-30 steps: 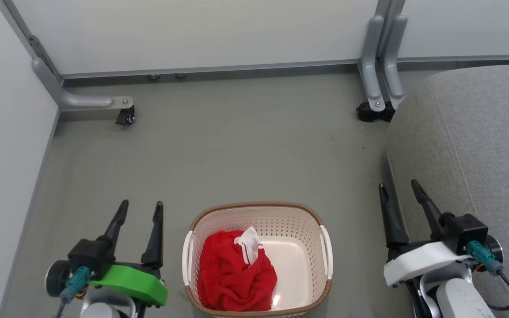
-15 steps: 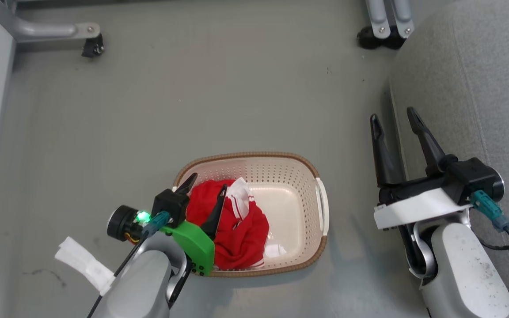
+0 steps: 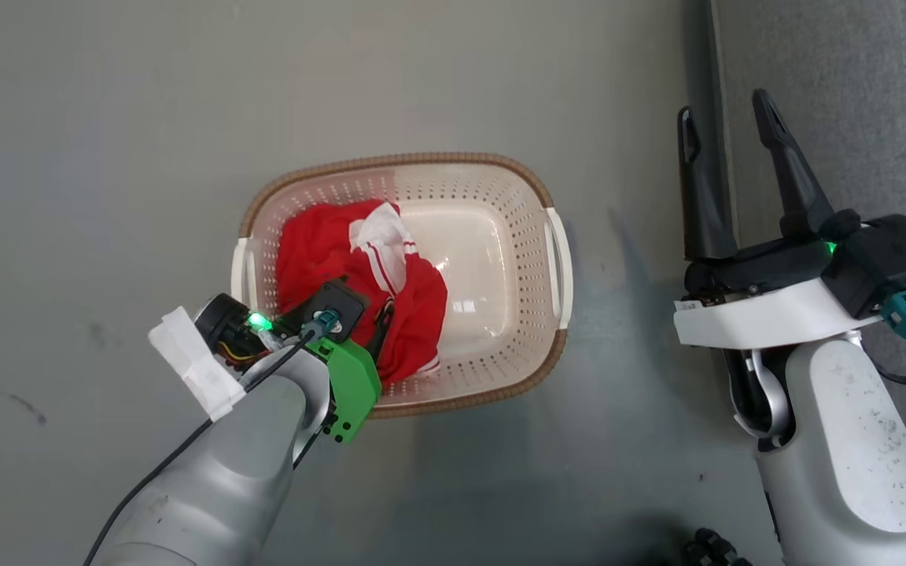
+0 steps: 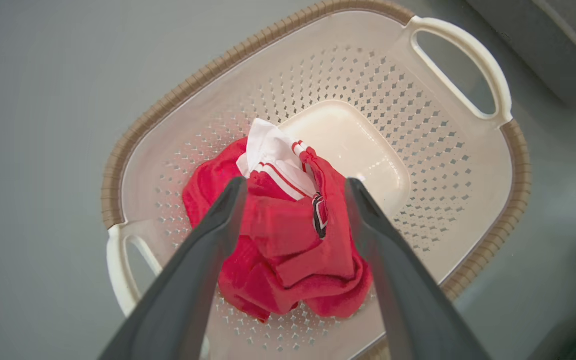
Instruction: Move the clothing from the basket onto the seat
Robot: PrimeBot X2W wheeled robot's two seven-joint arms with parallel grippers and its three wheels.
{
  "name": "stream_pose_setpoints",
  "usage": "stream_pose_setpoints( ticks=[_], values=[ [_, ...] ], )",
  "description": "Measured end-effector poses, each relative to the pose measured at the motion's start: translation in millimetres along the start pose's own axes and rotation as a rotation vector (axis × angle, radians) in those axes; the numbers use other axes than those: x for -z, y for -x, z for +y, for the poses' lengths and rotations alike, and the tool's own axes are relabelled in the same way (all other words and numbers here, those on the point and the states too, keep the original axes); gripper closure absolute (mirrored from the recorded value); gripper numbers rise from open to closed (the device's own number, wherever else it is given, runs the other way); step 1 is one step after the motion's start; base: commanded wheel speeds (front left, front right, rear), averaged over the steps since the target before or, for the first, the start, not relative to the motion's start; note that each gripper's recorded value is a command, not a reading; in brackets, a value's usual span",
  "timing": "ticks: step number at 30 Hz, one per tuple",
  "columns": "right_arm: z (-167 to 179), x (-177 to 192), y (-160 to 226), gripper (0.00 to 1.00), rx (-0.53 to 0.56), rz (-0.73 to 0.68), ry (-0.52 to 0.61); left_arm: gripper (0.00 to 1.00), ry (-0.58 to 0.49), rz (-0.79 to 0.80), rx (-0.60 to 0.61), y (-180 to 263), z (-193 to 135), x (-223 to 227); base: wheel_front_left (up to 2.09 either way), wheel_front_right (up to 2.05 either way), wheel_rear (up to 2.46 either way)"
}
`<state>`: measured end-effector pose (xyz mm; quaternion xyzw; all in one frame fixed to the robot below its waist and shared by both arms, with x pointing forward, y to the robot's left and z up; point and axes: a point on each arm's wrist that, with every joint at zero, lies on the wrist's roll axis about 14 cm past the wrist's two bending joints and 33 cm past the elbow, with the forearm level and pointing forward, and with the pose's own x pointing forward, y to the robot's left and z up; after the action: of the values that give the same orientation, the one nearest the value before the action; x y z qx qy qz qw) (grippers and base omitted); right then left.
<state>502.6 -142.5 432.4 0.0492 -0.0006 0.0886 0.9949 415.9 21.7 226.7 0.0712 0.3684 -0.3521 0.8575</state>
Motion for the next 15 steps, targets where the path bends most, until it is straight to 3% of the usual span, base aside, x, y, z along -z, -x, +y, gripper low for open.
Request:
stream_pose_setpoints(
  ticks=[15],
  values=[
    [-25,87,-2,0.0,0.057,0.163,-0.063,0.0,-0.014,0.294,0.107,-55,6,93,0.0,0.0,0.0]
  ],
)
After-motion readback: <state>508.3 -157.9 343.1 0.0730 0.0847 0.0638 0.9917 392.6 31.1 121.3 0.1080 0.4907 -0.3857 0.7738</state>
